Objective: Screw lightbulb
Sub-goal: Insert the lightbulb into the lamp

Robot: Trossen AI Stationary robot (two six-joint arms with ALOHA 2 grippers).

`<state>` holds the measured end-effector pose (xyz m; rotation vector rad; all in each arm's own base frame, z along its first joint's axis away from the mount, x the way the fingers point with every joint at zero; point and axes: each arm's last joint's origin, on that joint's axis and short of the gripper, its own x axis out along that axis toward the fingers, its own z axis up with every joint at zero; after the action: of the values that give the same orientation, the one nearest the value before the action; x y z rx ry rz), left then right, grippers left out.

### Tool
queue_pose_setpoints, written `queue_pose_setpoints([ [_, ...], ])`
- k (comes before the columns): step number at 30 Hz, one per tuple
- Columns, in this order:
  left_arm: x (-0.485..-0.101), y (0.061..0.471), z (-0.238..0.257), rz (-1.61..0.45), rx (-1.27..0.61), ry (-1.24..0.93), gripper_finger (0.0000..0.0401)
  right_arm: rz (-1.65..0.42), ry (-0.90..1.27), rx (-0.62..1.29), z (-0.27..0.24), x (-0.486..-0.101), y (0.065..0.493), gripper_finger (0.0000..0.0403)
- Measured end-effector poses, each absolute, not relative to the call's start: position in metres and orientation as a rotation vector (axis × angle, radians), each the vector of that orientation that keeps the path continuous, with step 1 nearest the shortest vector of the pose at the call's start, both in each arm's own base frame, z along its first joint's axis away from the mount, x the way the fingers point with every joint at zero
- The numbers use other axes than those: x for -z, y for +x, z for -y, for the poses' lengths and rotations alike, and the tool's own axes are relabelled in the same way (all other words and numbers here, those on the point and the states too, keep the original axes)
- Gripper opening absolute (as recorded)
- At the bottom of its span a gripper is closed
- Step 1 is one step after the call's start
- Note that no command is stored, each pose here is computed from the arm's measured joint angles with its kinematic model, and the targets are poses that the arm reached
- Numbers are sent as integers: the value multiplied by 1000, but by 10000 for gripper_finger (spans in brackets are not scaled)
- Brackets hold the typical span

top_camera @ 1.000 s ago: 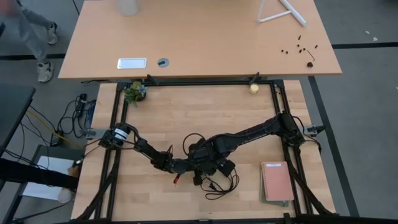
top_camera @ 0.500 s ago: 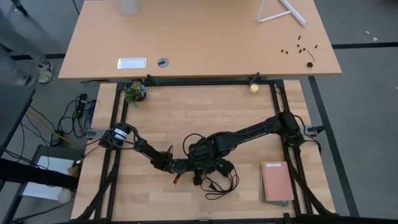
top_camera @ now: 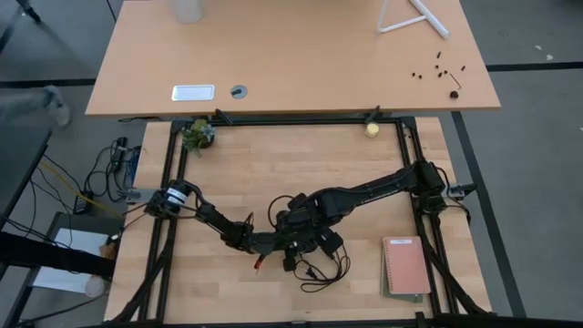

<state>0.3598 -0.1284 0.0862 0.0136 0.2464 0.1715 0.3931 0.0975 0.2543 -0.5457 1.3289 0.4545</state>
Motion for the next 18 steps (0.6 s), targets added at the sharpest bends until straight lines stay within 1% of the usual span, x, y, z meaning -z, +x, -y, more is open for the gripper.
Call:
queue_pose_setpoints([
  [3, -86, 360, 128, -246, -174, -7, 191, -1319, -530, -450, -98, -258, 393, 275],
  [9, -86, 359, 128, -239, -216, -11, 191, -1326, -530, -467, -102, -258, 391, 253],
  [11, -86, 359, 127, -236, -217, -11, 191, -1303, -523, -469, -104, -259, 393, 252],
  [14, -86, 359, 128, -236, -217, -11, 191, -1264, -478, -475, -106, -260, 397, 266],
  [18, -86, 359, 128, -235, -218, -11, 191, -1273, -460, -476, -106, -257, 396, 287],
])
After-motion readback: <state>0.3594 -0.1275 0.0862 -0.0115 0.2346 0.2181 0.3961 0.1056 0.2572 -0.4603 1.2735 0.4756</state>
